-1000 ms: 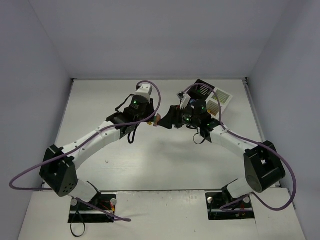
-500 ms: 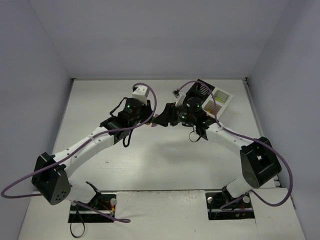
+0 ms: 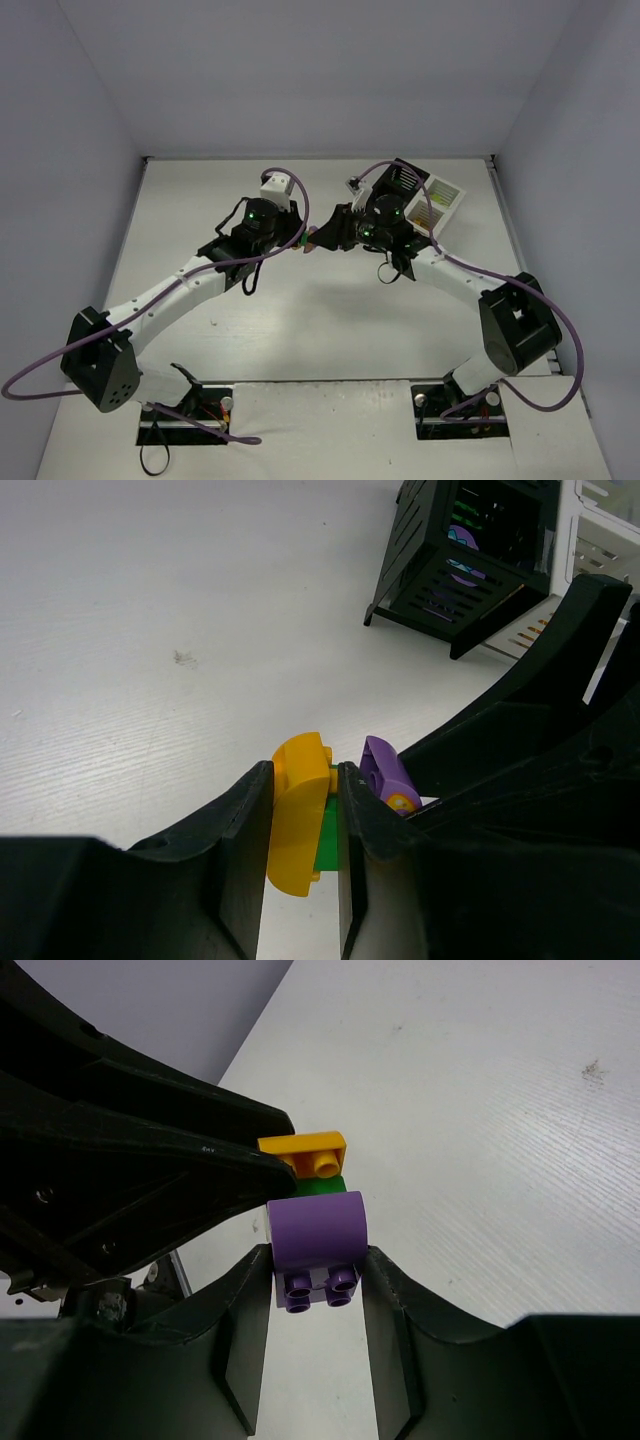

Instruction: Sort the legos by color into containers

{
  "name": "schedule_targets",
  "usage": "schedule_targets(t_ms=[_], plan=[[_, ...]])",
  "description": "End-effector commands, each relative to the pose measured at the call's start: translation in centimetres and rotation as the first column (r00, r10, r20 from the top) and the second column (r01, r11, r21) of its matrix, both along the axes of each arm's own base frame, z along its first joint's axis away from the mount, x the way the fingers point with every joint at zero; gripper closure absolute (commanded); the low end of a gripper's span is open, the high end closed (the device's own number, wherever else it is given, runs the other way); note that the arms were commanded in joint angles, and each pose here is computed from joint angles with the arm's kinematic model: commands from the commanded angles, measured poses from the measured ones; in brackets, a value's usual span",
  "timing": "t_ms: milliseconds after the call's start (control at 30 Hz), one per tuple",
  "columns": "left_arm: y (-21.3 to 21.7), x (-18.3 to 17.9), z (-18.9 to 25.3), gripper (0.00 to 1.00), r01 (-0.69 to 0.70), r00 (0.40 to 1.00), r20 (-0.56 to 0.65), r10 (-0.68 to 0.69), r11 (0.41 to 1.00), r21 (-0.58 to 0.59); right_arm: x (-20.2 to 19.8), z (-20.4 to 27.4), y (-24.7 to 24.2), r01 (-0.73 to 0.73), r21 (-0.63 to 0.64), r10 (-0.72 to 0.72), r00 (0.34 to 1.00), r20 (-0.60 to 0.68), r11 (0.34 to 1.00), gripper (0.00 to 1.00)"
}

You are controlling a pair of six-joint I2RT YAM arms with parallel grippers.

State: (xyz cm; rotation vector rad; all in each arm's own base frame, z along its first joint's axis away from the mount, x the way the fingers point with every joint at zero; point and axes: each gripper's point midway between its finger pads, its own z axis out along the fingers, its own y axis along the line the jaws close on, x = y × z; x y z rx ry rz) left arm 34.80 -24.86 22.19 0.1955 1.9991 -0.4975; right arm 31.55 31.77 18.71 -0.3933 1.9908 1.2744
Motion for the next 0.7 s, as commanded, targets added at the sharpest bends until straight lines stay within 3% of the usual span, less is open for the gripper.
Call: schedule_targets(t_ms=[0,667], plan=[[0.6,1.3,3.9,0.96,-0.021,0.993,0.111,0.028,0.998,-0.065,-0.3,3.1,0.1,-0.026,0.062,0.019,0.994,0.112,0.998,1.00],[1.6,2.0,3.0,0.96,-0.048,0.993,0.103,0.050,0.999,-0.015,-0.5,3.0,-1.5,0.015,0.015,-0.017,0.991,0.132,1.000,1.00]])
